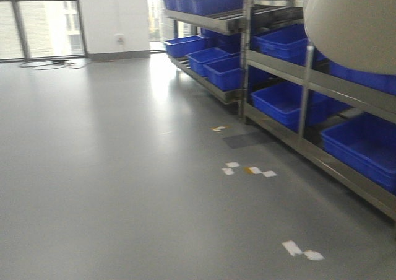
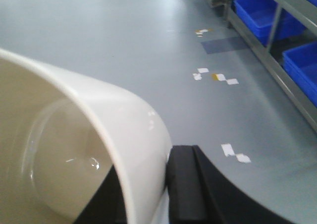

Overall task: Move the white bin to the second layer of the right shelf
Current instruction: 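Turn the base past the blue crate racks, keeping the bin gripped, then drive toward the windows holding the bin in the right gripper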

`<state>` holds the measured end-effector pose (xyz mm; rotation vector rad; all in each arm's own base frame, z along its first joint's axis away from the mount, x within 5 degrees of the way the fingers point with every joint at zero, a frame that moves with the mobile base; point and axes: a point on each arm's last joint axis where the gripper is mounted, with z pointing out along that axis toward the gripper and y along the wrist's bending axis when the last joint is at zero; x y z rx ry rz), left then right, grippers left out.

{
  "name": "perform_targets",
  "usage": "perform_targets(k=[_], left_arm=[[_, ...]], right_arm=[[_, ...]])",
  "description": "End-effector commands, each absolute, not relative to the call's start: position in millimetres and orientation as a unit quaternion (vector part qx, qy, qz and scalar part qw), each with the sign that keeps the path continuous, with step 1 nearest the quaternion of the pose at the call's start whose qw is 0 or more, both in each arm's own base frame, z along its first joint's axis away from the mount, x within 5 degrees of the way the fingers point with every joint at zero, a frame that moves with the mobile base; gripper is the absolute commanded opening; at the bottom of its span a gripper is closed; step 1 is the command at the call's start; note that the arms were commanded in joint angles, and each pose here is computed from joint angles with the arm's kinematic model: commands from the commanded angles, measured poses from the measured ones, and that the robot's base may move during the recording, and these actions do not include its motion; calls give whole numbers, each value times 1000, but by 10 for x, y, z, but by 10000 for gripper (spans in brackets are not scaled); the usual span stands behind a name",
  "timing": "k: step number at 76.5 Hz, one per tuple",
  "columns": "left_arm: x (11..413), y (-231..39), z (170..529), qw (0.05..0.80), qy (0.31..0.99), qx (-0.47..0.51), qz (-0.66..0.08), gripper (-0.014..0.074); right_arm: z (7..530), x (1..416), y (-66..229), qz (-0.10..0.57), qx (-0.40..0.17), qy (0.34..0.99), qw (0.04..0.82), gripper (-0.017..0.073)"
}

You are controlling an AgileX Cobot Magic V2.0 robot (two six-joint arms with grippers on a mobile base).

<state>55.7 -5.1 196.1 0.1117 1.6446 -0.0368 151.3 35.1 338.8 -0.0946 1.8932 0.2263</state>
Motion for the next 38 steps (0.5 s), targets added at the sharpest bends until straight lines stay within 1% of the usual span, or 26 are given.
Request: perform_targets(k=[1,38], left_arm=[[564,-55,1923,702,710,48,-21,85],[564,-55,1923,702,710,48,-21,85]], right_arm=[[3606,1506,349,107,-41,765,634,56],[3605,1506,349,106,-40,765,633,56]])
